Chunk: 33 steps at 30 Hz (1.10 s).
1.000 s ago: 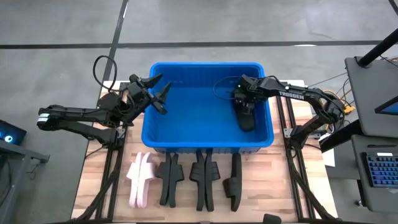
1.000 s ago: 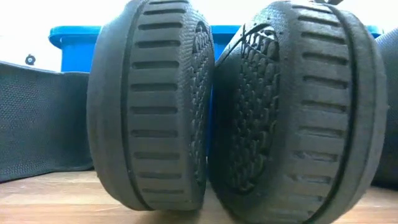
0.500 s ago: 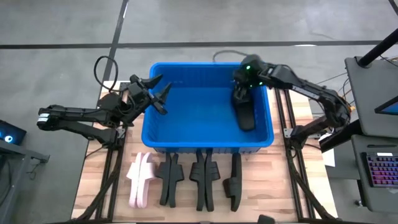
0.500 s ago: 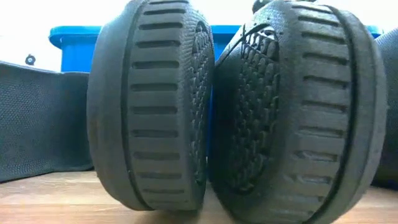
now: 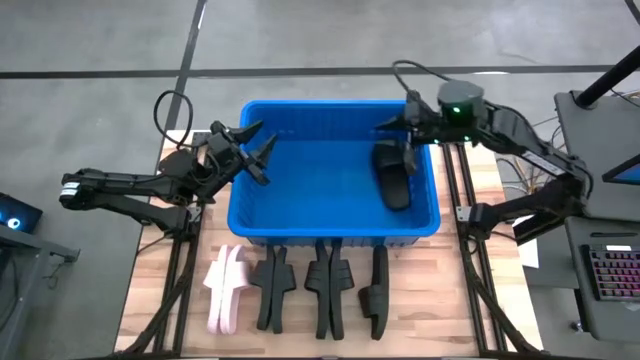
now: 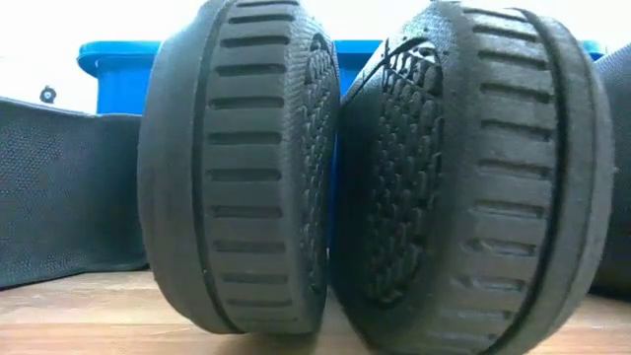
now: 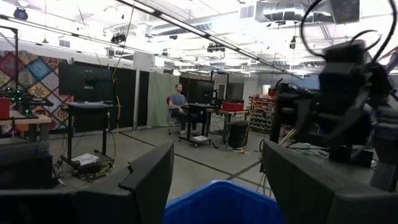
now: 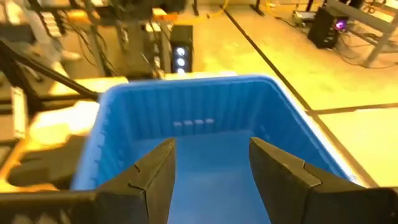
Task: Pick and place slides into bin
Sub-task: Put the black slide into the bin
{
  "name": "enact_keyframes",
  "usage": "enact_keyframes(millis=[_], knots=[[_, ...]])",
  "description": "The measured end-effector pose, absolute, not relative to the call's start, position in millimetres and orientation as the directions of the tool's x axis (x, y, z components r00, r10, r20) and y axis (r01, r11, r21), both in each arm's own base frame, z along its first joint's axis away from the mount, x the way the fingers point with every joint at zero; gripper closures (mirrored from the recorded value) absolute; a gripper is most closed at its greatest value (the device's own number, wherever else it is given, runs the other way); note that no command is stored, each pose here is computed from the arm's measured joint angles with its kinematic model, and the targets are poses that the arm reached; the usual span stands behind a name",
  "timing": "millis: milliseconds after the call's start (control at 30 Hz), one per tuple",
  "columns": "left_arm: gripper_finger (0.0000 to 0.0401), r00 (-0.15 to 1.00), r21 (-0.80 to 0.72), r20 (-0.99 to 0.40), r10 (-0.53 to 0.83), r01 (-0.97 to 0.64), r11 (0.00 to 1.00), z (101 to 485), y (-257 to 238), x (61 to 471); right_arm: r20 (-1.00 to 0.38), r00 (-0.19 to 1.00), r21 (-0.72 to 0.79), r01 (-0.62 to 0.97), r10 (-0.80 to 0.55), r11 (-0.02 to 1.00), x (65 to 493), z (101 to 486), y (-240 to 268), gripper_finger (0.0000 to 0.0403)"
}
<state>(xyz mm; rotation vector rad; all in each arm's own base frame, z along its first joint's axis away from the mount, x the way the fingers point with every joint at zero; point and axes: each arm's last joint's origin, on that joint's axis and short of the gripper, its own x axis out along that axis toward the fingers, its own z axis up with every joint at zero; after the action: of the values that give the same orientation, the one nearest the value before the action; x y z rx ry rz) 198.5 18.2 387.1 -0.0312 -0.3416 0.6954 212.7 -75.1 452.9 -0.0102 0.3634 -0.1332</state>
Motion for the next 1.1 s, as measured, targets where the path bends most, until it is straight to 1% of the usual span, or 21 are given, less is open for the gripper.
enact_keyframes(millis=[133, 267, 400, 600, 733, 800, 900, 1100], knots=[[0.0170, 0.715, -0.140, 0.297, 0.633, -0.623, 0.770, 387, 18, 199, -0.327, 0.942, 0.051, 0.103, -0.081, 0.993, 206, 459, -59, 0.0211], [0.0170, 0.717, -0.133, 0.288, 0.635, -0.627, 0.768, 386, 18, 199, -0.313, 0.949, 0.176, 0.091, -0.032, 0.980, 205, 461, -47, 0.0211], [0.0170, 0.693, -0.147, 0.283, 0.663, -0.652, 0.744, 386, 19, 198, -0.314, 0.949, 0.299, 0.078, 0.021, 0.951, 208, 461, -35, 0.0211], [0.0170, 0.695, -0.135, 0.267, 0.667, -0.659, 0.740, 384, 19, 199, -0.333, 0.936, 0.526, 0.085, 0.113, 0.846, 218, 457, -16, 0.0211], [0.0170, 0.729, -0.092, 0.236, 0.642, -0.641, 0.762, 380, 19, 201, -0.362, 0.912, 0.652, 0.100, 0.194, 0.751, 230, 450, 3, 0.0211], [0.0170, 0.746, -0.074, 0.223, 0.627, -0.629, 0.774, 378, 18, 202, -0.386, 0.890, 0.685, 0.102, 0.241, 0.721, 238, 445, 16, 0.0211], [0.0170, 0.776, -0.065, 0.236, 0.584, -0.587, 0.807, 379, 17, 203, -0.435, 0.860, 0.688, 0.125, 0.268, 0.715, 252, 433, 40, 0.0211], [0.0170, 0.808, -0.042, 0.226, 0.544, -0.550, 0.834, 376, 15, 204, -0.532, 0.808, 0.618, 0.165, 0.254, 0.769, 274, 407, 92, 0.0212]])
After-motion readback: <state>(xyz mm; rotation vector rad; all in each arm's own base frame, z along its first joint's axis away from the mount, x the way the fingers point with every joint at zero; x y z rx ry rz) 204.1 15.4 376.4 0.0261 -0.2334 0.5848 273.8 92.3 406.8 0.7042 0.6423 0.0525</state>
